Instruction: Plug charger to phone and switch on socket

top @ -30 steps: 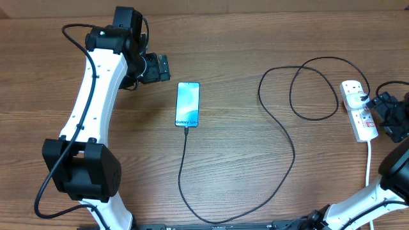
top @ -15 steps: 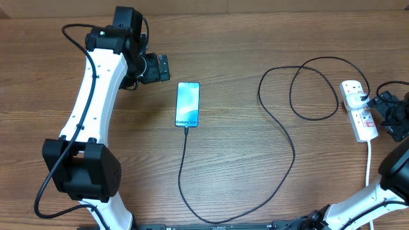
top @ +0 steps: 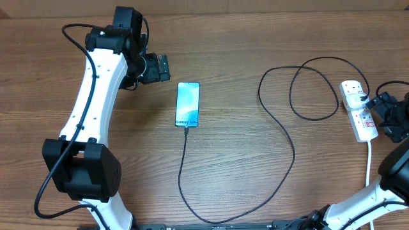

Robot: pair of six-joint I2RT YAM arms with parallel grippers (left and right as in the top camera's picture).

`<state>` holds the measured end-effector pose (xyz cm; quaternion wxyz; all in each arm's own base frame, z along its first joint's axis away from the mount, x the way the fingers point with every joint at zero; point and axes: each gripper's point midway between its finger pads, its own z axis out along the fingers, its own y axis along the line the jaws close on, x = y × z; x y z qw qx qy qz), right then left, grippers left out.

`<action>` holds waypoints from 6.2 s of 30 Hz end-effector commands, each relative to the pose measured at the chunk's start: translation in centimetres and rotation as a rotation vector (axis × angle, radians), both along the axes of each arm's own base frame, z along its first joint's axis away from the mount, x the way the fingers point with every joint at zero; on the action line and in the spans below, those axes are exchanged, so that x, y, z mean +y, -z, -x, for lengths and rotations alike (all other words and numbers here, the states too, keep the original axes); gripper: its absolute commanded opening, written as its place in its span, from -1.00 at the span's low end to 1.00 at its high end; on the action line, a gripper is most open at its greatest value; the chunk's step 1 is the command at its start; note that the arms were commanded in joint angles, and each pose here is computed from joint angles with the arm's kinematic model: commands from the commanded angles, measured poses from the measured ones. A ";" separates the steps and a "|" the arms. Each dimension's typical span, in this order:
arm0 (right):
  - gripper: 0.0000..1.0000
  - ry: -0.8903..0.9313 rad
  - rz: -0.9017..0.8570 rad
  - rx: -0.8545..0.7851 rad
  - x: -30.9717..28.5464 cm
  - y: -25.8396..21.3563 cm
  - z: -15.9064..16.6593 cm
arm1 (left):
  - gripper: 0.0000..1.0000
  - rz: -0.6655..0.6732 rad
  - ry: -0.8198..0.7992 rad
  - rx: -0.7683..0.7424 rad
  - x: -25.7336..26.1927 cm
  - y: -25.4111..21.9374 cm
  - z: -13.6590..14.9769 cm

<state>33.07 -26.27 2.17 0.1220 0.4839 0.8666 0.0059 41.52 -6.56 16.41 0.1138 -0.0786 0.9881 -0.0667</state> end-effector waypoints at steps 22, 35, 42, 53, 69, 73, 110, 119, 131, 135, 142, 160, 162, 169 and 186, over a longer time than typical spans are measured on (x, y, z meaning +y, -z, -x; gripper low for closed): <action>1.00 -0.014 -0.055 0.032 1.8 -0.3 1.3 | 1.00 -0.007 -0.007 -0.022 0.3 -0.8 -0.1; 1.00 -0.037 -0.053 -0.011 1.7 -0.4 0.4 | 1.00 -0.007 -0.007 -0.022 0.3 -0.8 -0.1; 1.00 -0.023 -0.021 -0.051 0.2 -2.9 -0.4 | 0.99 -0.007 -0.007 -0.022 0.3 -0.8 -0.1; 1.00 -0.028 -0.005 -0.068 -0.2 -2.9 -0.8 | 0.99 -0.007 -0.007 -0.022 0.3 -0.8 -0.1; 1.00 -0.041 -0.043 -0.055 1.1 -0.7 0.0 | 1.00 -0.007 -0.007 -0.022 0.3 -0.8 -0.1; 1.00 -0.057 -0.041 -0.053 1.1 -0.7 0.0 | 1.00 -0.007 -0.007 -0.022 0.3 -0.8 -0.1; 1.00 -0.093 -0.031 -0.048 1.1 -0.7 0.0 | 0.99 -0.007 -0.007 -0.022 0.3 -0.8 -0.1; 1.00 -0.102 -0.049 -0.025 1.8 1.1 0.9 | 0.99 -0.007 -0.007 -0.022 0.3 -0.8 -0.1; 0.90 -0.121 -0.079 -0.028 2.6 1.4 1.0 | 1.00 -0.007 -0.007 -0.022 0.3 -0.8 -0.1; 0.90 -0.148 -0.084 -0.012 2.9 1.5 1.3 | 0.99 -0.007 -0.007 -0.022 0.3 -0.8 -0.1; 0.95 -0.176 -0.042 0.027 2.6 1.6 1.5 | 0.99 -0.007 -0.007 -0.021 0.3 -0.8 0.0; 0.96 -0.175 0.072 -0.120 0.6 -6.7 -1.4 | 0.99 -0.007 -0.007 -0.022 0.3 -0.8 -0.1; 0.96 -0.175 0.069 -0.118 0.7 -6.6 -1.4 | 1.00 -0.007 -0.007 -0.022 0.3 -0.8 -0.1; 0.84 -0.120 0.009 -0.124 1.3 -6.5 -0.9 | 0.99 -0.007 -0.007 -0.022 0.3 -0.8 -0.1; -0.93 0.072 -0.073 -0.018 2.4 -5.6 1.6 | 1.00 -0.007 -0.007 -0.022 0.3 -0.8 -0.1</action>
